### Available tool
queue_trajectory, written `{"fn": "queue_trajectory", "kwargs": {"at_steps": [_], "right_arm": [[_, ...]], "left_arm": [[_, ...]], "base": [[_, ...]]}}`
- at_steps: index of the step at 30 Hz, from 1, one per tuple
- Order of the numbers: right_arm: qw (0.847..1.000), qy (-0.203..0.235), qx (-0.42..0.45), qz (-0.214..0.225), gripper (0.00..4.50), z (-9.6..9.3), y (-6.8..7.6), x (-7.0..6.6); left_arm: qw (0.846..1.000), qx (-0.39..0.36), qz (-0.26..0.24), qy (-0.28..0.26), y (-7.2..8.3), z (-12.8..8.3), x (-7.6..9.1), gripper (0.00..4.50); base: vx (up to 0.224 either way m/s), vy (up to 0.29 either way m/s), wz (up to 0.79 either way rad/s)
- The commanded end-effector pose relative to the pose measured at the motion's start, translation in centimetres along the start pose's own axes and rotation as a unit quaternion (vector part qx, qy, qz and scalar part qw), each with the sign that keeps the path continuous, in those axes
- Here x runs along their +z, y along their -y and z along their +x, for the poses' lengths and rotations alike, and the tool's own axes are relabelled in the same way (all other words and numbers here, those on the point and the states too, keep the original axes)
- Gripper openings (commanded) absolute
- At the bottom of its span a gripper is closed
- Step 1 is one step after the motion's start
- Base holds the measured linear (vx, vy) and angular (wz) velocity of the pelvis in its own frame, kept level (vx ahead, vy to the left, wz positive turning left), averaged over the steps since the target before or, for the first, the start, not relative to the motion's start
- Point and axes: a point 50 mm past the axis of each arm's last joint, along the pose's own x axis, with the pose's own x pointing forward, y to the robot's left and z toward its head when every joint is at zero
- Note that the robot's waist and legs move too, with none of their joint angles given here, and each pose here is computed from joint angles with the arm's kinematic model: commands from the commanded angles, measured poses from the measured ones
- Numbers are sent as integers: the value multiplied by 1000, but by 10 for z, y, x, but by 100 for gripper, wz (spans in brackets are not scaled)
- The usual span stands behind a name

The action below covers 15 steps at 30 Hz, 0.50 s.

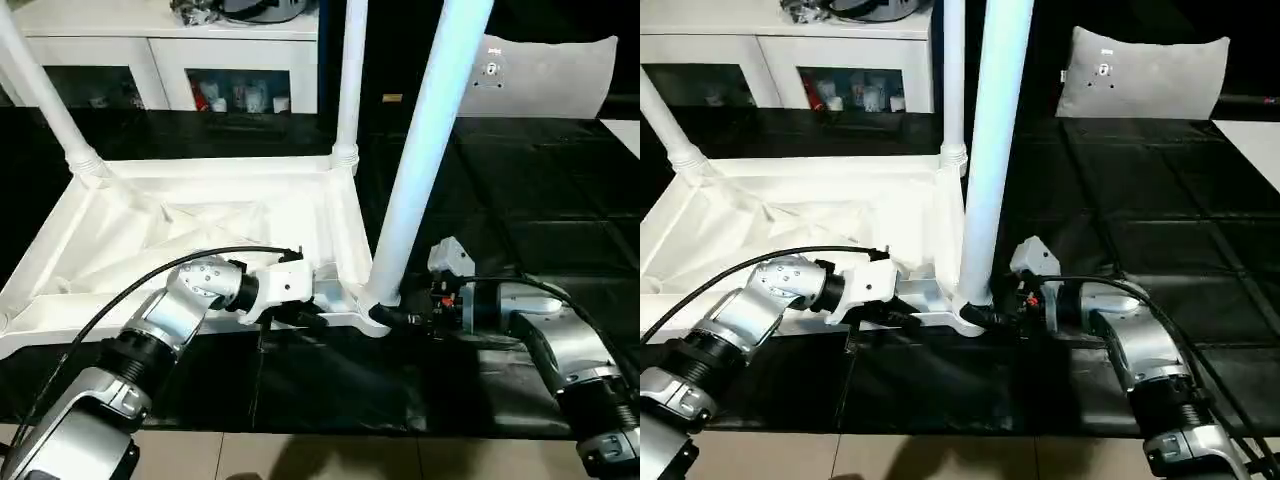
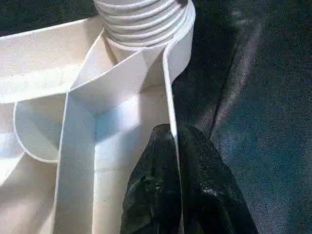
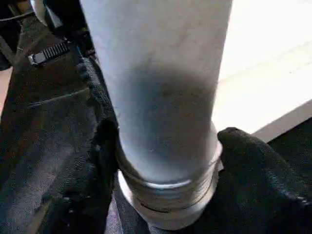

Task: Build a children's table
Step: Rotate leg to tighten

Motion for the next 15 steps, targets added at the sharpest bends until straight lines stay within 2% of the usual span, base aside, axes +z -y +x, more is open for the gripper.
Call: {"fn": "queue_trajectory", "kwargs": {"at_steps": [1,7,12,15], "right_arm": [[1000,4,-14,-10,294,-2,6,6],[1000,3,-4,-6,273,0,3,2],[999,15,0,28,272,5,-5,-1],[997,1,-45,65,272,15,-5,-6]], "left_arm": [[997,-72,14,-31,14,11,-6,0],[997,-75,9,-32,15,12,-8,0],[998,-55,-32,-27,14,14,-9,0],[997,-22,-69,2,10,17,-2,0]], "base": [[0,0,0],[0,0,0],[0,0,0],[0,0,0]]}}
